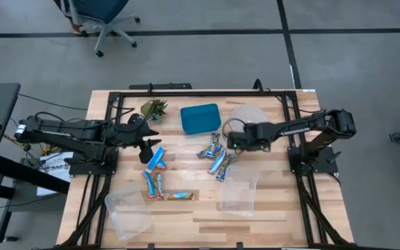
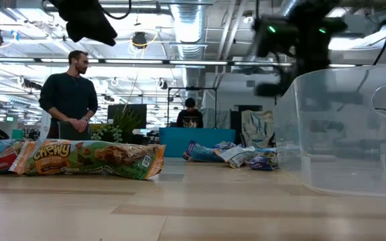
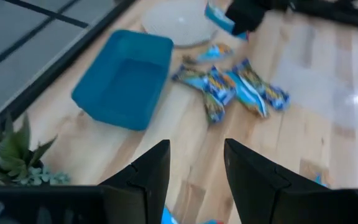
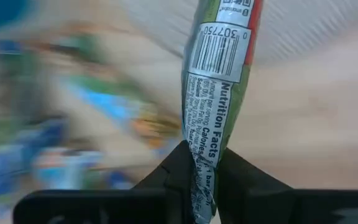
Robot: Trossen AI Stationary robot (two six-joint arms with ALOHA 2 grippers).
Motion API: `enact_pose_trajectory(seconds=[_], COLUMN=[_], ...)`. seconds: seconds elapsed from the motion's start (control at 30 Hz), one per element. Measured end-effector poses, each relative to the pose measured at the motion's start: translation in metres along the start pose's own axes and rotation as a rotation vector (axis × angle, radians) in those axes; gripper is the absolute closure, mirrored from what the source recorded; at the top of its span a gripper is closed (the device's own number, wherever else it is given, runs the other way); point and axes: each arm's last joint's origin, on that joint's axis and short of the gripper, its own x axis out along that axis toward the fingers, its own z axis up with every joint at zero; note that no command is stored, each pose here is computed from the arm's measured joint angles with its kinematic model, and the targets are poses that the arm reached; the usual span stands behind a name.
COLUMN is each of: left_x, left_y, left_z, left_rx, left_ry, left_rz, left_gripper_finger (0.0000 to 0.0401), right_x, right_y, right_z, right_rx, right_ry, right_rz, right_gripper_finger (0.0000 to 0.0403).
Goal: Pick and place Granola Bars by type
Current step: Put the red granola bar into the blue bin
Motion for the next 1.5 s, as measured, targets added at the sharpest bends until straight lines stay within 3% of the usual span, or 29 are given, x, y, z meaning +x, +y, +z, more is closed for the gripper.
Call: enact_pose_trajectory(seconds=[0.37, 0.67, 0.9, 1.23, 1.5], left_x=[0.010, 0.044, 0.050, 0.050, 0.049], left_y=[0.026, 0.048, 0.048, 0.047, 0.037], left_z=[0.010, 0.015, 0.031, 0.034, 0.031], left_rx=[-0.256, -0.408, -0.405, -0.408, -0.220], left_ry=[-0.055, 0.098, 0.084, 0.085, 0.159], left_rz=[0.190, 0.183, 0.189, 0.188, 0.020], left_gripper_finger=[0.0257, 0.0257, 0.0257, 0.0257, 0.0257], right_x=[-0.073, -0.061, -0.050, -0.046, -0.062], right_y=[0.065, 0.091, 0.097, 0.099, 0.103], right_z=[0.066, 0.105, 0.119, 0.119, 0.102], right_rx=[-0.540, -0.810, -0.926, -1.024, -1.150], right_ry=[-0.186, -0.129, -0.066, -0.055, -0.044], right_rz=[0.271, 0.305, 0.280, 0.292, 0.418], right_gripper_finger=[0.0372, 0.0369, 0.0360, 0.0280, 0.0231])
